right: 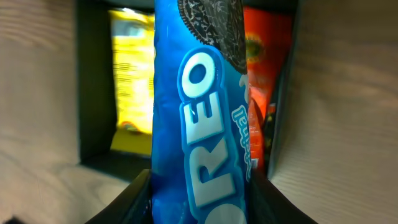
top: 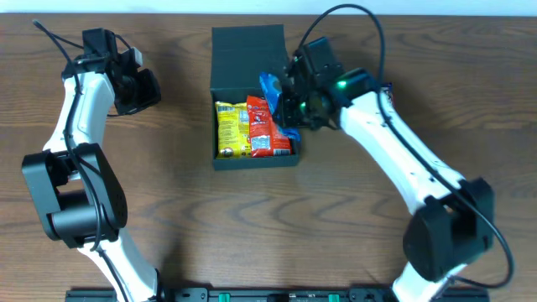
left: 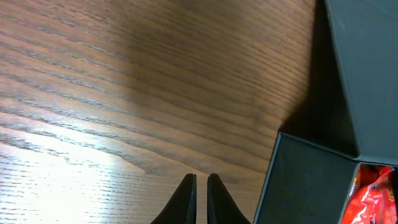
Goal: Pack container
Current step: 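Carry the Oreo pack left and lower it into the box's right side, then release the Oreo pack and lift the right gripper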
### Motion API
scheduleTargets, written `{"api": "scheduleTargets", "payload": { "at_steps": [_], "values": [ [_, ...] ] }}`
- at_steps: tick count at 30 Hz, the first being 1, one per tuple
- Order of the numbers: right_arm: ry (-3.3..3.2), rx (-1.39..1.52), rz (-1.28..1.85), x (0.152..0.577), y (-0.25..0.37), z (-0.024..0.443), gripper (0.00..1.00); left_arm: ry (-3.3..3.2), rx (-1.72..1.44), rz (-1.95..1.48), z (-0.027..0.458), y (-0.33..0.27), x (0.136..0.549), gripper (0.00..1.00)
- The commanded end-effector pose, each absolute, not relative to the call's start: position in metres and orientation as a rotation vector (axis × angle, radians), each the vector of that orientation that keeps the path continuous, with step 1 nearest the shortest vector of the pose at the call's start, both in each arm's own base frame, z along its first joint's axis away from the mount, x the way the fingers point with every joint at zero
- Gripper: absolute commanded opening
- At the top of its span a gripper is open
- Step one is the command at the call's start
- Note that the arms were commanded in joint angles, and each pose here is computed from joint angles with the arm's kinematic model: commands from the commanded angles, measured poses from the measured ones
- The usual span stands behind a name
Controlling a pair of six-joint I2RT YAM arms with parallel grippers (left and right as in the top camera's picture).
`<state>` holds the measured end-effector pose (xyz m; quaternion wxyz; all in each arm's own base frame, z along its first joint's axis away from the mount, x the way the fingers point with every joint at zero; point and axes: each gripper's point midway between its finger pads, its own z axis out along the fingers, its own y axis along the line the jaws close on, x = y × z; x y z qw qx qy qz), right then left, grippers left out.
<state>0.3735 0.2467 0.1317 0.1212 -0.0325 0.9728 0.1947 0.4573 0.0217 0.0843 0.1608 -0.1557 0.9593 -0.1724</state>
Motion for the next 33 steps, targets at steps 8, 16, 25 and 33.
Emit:
{"api": "scheduleTargets", "payload": {
  "at_steps": [8, 16, 25, 33],
  "values": [
    [2.883, 0.163, 0.268, 0.375, 0.242, 0.088, 0.12, 2.688, -0.424, -0.504, 0.106, 0.021, 0.464, 0.09],
    [2.827, 0.164, 0.149, 0.381, 0.236, 0.088, 0.52, 2.685, -0.414, -0.5, 0.107, 0.021, 0.465, 0.1],
    [2.746, 0.101, 0.21, 0.391, 0.246, 0.122, 0.65, 2.681, -0.413, -0.5, 0.107, 0.022, 0.466, 0.1],
    [2.615, -0.103, 0.235, 0.39, 0.242, 0.189, 0.01, 2.682, -0.413, -0.501, 0.107, 0.021, 0.466, 0.11]
  ]
}}
